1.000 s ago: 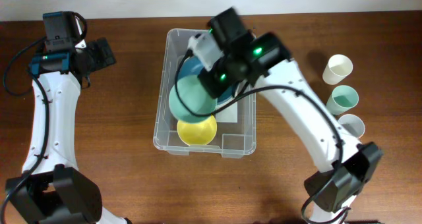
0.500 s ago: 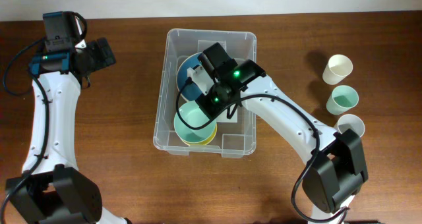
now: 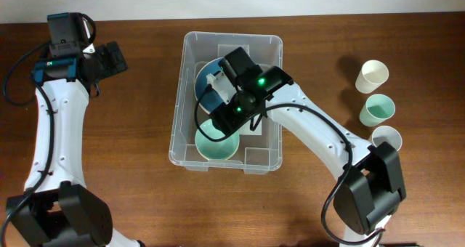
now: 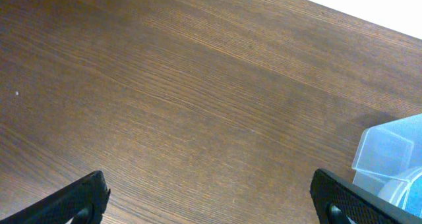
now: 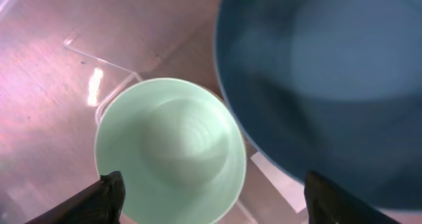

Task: Pack container
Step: 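Carry the mint bowl into the container and lower it onto the yellow bowl, then release the bowl and move the right gripper to the mint cup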

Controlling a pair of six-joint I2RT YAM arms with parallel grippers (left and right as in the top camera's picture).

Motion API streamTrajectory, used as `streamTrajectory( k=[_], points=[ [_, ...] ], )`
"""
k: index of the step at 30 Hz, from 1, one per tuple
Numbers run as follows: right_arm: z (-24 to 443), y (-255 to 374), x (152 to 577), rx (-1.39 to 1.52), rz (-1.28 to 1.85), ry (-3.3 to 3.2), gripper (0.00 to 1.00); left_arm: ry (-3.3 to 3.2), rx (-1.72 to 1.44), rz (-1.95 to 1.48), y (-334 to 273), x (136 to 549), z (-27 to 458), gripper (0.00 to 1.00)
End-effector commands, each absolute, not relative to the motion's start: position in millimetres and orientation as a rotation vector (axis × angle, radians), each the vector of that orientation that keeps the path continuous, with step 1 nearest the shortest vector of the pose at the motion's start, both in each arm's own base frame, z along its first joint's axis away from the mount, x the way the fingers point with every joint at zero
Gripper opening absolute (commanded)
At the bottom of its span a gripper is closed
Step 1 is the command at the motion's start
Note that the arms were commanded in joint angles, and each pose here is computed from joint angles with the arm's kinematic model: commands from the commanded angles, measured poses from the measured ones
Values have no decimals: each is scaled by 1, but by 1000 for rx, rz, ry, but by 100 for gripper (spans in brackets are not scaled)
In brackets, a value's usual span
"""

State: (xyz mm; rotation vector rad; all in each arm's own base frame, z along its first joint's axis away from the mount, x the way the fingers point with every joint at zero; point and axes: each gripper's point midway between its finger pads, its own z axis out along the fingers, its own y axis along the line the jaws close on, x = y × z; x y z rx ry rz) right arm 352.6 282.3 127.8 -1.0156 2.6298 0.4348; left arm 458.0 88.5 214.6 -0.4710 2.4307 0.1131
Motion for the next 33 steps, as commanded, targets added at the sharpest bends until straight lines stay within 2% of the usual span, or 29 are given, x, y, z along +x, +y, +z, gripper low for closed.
streamTrajectory(
  k=[1, 3, 6, 8, 14, 17, 25, 33],
  points=[
    [176, 242, 370, -843, 421, 2604, 90, 2403, -469, 118, 90, 459, 226, 100],
    [195, 210, 374, -749, 399, 2613, 93, 2402, -469, 118, 90, 459, 227, 100],
    [221, 121, 383, -485, 238, 2651, 96, 2402, -469, 118, 90, 459, 227, 100],
    [226, 83, 385, -367, 174, 2672, 96, 2403, -469, 118, 90, 459, 226, 100],
    [213, -10, 390, -68, 21, 2739, 96, 2402, -469, 118, 90, 459, 227, 100],
    [187, -66, 391, 97, -121, 2813, 96, 2402, -469, 118, 90, 459, 227, 100],
    [131, -108, 404, 237, -129, 2902, 90, 2402, -469, 118, 90, 459, 227, 100],
    [75, -108, 415, 242, -79, 2995, 86, 2402, -469, 118, 90, 459, 227, 100]
  ],
)
